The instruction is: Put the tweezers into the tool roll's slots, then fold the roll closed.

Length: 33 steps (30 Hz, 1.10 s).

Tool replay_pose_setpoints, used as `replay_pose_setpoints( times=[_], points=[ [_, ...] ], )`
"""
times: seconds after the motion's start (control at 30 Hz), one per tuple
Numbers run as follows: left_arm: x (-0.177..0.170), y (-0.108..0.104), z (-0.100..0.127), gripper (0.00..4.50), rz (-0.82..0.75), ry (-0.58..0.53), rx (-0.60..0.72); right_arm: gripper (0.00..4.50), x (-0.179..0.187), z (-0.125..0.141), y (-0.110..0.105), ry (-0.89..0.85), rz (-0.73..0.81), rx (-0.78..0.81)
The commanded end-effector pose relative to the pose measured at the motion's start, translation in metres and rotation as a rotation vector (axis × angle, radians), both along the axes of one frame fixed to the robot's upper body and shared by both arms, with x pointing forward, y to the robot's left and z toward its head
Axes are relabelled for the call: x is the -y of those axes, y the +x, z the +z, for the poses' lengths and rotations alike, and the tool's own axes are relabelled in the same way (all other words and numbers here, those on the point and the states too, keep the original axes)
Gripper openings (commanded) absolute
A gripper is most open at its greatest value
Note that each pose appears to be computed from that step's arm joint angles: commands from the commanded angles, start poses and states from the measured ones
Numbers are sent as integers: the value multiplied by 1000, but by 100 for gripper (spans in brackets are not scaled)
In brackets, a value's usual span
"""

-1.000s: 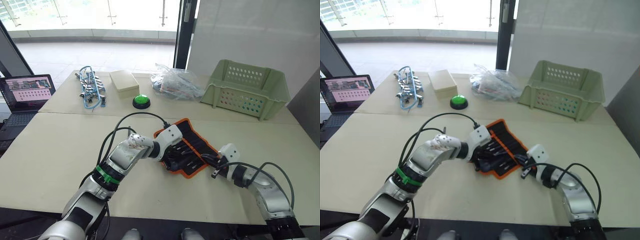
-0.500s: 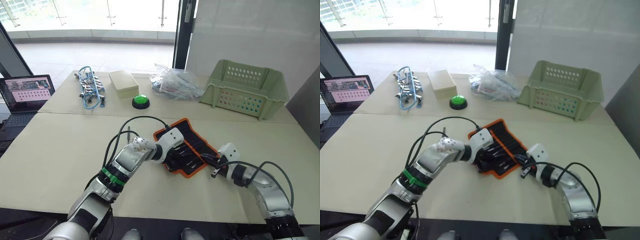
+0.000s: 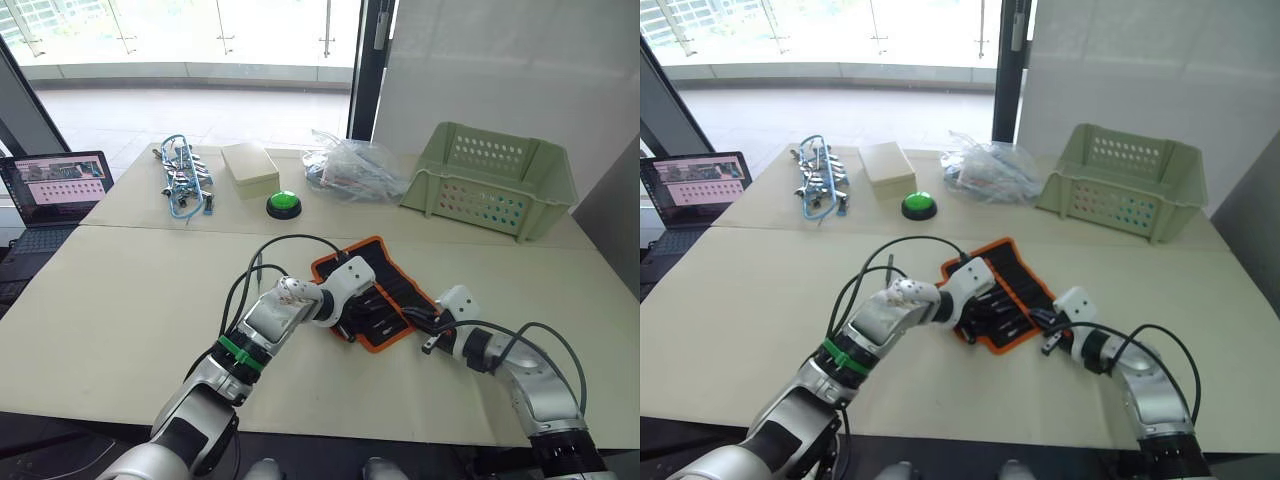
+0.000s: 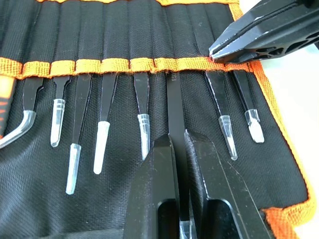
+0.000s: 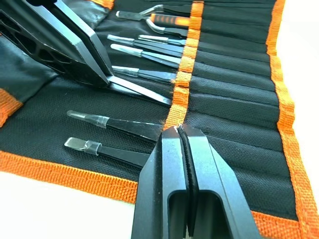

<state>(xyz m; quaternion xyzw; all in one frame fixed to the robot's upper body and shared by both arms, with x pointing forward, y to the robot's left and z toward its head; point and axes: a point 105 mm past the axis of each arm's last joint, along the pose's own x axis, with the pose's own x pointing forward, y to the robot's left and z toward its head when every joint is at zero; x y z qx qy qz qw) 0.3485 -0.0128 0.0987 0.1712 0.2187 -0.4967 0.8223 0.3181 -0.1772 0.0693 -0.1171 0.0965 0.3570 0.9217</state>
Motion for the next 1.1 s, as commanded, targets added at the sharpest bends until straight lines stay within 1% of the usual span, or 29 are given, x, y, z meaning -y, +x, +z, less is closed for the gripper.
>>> replay_pose_setpoints(
  times=[0.03, 0.1, 0.23, 0.43, 0.53, 0.67, 0.8, 0.97, 1.1],
  points=[
    [-11, 6, 8, 5, 33, 50, 56, 0, 1, -44, -16, -36, -1, -185],
    [-16, 2, 7, 5, 30, 63, 53, 0, 0, -45, -16, -38, 2, -187],
    [-15, 1, 12, 5, 40, 42, 58, 0, -2, -46, -15, -39, 9, -189],
    [-3, 7, 9, 5, 48, 15, 64, 0, -5, -45, -13, -38, 19, -187],
    [6, 12, 8, 5, 42, 6, 87, 0, -6, -45, -14, -39, 23, -189],
    [19, 18, 6, 5, 21, 8, 126, 0, -7, -56, -21, -68, 34, -223],
    [36, 19, 2, 5, -26, 12, 179, 0, -8, -64, -24, -73, 23, -245],
    [41, 21, -5, 5, -55, 36, 221, 0, -8, -74, -28, -93, 27, -276],
    [43, 20, -6, 5, -48, 13, 214, 0, -9, -75, -27, -86, 22, -276]
  ],
)
